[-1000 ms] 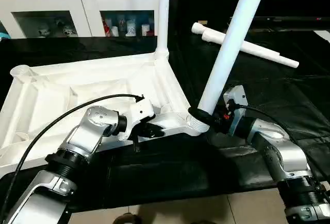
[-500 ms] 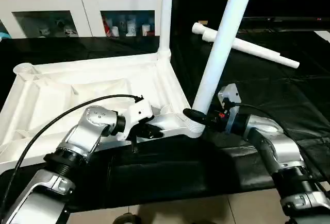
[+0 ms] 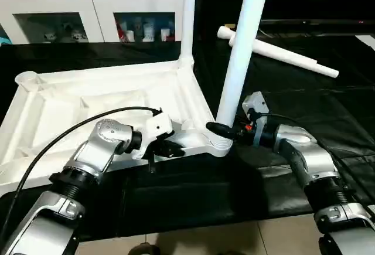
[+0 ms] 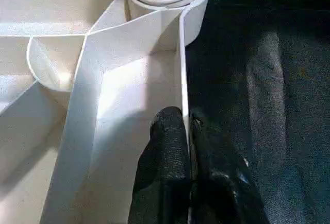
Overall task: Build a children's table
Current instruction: Insert table leg to table base
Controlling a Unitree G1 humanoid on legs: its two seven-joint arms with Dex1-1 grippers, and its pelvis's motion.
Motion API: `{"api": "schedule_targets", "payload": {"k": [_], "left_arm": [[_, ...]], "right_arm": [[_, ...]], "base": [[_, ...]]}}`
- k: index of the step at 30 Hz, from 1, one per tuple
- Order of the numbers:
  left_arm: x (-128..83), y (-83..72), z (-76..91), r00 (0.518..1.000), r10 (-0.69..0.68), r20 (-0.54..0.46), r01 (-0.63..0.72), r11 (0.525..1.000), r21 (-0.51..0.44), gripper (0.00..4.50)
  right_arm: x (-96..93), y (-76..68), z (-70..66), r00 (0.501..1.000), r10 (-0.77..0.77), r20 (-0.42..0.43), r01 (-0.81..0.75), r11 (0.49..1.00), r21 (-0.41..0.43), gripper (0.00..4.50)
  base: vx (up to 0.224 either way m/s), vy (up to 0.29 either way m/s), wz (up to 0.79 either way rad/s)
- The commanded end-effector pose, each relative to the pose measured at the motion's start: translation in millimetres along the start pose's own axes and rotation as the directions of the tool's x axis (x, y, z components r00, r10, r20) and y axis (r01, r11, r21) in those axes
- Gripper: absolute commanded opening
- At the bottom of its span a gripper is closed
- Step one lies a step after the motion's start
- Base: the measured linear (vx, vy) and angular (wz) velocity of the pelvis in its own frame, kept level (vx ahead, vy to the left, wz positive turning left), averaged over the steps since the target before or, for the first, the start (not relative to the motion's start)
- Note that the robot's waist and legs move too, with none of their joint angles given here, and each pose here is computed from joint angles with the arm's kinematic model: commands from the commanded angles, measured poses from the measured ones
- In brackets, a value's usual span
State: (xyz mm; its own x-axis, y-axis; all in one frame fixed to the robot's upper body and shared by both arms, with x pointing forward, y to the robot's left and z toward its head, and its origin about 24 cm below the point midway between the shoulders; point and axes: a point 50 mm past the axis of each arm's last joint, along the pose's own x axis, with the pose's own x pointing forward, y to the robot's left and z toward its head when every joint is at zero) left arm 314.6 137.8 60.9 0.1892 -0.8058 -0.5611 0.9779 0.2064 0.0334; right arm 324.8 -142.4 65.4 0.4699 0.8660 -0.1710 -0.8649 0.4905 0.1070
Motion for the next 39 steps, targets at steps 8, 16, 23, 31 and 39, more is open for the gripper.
{"api": "schedule_targets", "payload": {"k": [8, 16, 23, 31, 39], "left_arm": [[-3.3, 4.4, 12.2, 0.999, -0.006, 0.037, 0.005, 1.0, 0.016, 0.0], [-1.7, 11.7, 19.7, 0.997, 0.029, 0.072, -0.028, 1.0, -0.006, 0.0], [-1.2, 15.3, 20.7, 0.997, 0.045, 0.07, -0.045, 0.999, -0.004, 0.0], [1.9, 17.8, 22.4, 0.994, 0.069, 0.084, -0.068, 0.998, -0.011, 0.0], [0.0, 16.5, 20.2, 0.994, 0.071, 0.089, -0.07, 0.997, -0.013, 0.0]], "right_arm": [[-9.6, -2.3, -26.0, 0.991, -0.116, 0.069, 0.102, 0.979, 0.176, 1.95], [-22.0, 4.5, -55.3, 0.946, -0.296, 0.129, 0.26, 0.935, 0.24, 1.95], [-26.9, 19.0, -62.9, 0.94, -0.31, 0.146, 0.299, 0.95, 0.094, 1.95], [-17.1, 31.0, -62.1, 0.979, -0.187, 0.074, 0.196, 0.972, -0.129, 1.95], [-8.0, 28.9, -58.7, 0.993, -0.101, 0.057, 0.105, 0.992, -0.074, 1.95]], "base": [[0.0, 0.0, 0.0], [0.0, 0.0, 0.0], [0.0, 0.0, 0.0], [0.0, 0.0, 0.0], [0.0, 0.0, 0.0]]}}
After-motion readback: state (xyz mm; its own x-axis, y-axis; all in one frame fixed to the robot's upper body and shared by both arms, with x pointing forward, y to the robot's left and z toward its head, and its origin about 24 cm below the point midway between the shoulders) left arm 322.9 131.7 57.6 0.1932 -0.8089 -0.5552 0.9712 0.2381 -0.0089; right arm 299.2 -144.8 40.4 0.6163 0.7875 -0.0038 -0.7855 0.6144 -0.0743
